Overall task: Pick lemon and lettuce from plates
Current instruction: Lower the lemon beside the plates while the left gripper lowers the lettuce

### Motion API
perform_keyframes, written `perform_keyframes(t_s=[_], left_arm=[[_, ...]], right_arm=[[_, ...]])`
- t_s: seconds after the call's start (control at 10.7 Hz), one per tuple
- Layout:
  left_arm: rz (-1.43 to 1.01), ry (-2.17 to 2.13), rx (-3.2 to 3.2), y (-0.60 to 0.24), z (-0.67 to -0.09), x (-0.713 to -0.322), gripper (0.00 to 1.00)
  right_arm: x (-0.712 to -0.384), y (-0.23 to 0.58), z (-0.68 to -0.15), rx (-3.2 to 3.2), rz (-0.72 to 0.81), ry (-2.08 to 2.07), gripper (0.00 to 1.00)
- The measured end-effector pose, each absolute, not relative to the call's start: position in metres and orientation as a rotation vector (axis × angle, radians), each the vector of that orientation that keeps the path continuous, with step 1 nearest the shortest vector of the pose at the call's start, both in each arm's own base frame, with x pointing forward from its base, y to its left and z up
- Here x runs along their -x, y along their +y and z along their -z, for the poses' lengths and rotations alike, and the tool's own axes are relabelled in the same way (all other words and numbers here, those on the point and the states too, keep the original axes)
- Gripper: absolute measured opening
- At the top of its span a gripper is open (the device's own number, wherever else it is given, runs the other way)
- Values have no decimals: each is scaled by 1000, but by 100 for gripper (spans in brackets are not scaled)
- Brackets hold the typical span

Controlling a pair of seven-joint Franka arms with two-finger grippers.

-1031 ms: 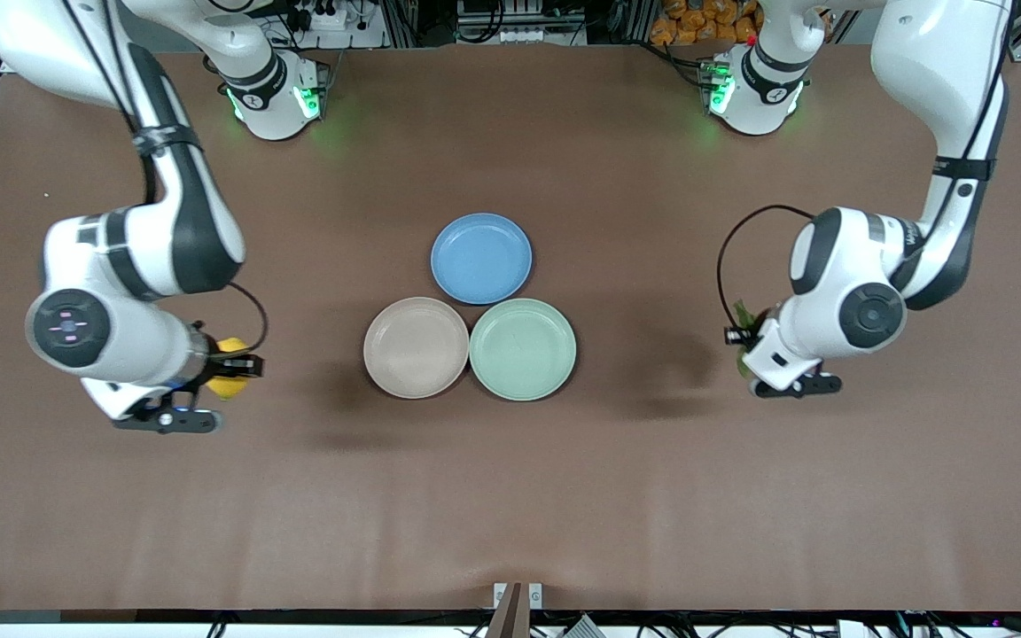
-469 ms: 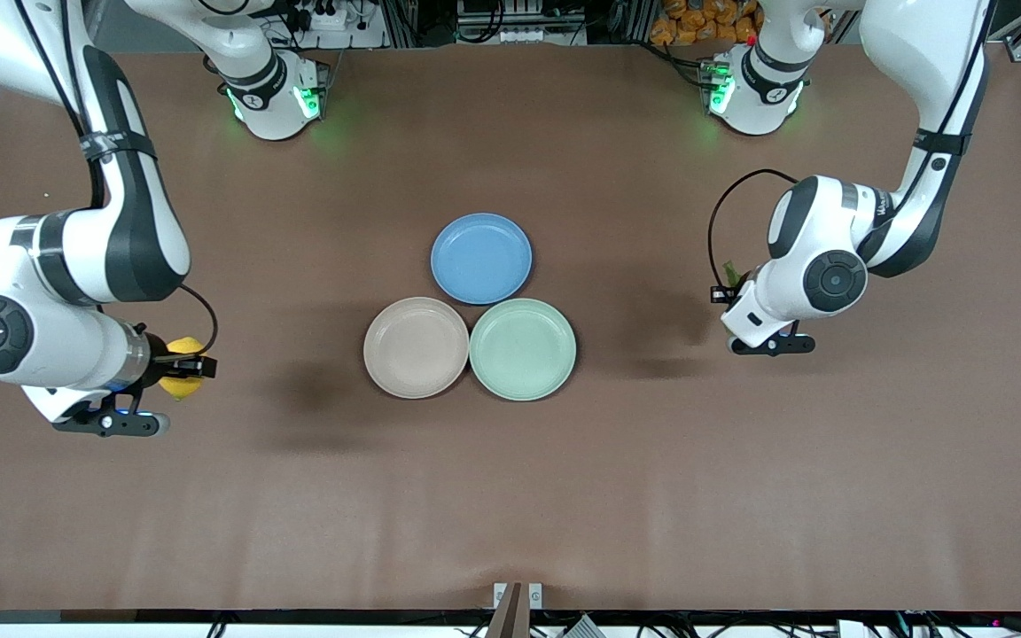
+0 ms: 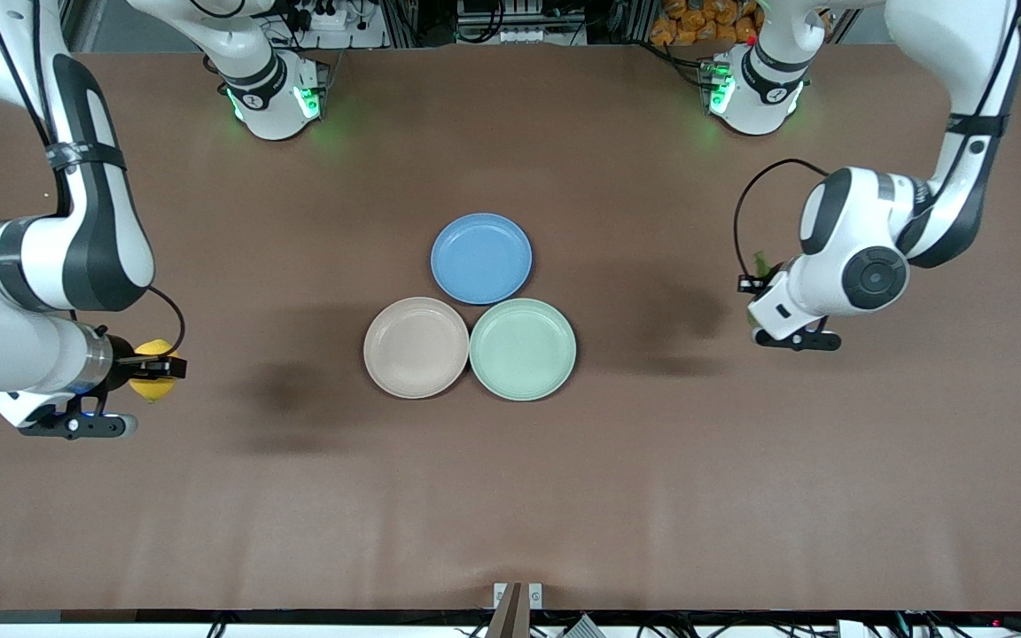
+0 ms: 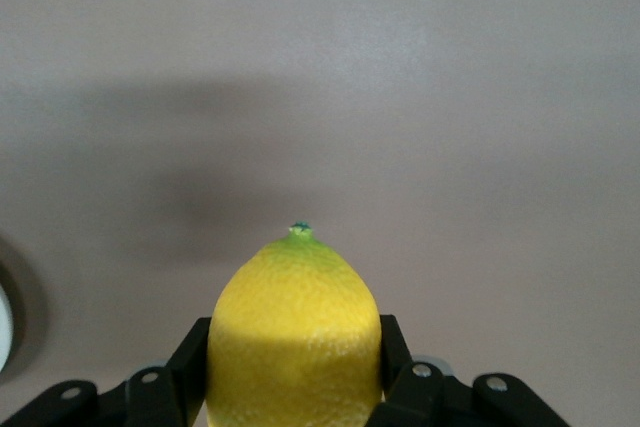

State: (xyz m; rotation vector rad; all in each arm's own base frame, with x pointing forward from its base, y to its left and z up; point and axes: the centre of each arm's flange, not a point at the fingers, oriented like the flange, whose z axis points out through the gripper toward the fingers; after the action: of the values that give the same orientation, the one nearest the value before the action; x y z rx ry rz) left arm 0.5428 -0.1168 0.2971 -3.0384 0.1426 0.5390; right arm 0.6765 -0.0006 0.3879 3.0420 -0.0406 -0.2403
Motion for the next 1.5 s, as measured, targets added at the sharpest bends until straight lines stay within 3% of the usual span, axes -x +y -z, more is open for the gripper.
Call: perform_keyframes(t_s=[0.66, 1.03, 1.5], left_arm=[[-479, 161, 3041, -116, -349, -561, 99], [-369, 135, 3068, -112, -401, -585, 100], [-300, 92, 3094, -100, -422, -596, 100]], right_arm=[[-661, -1, -314, -3059, 177, -12, 69], [-641, -2, -270, -3071, 132, -3, 69], [-615, -15, -229, -3086, 69, 44, 69]])
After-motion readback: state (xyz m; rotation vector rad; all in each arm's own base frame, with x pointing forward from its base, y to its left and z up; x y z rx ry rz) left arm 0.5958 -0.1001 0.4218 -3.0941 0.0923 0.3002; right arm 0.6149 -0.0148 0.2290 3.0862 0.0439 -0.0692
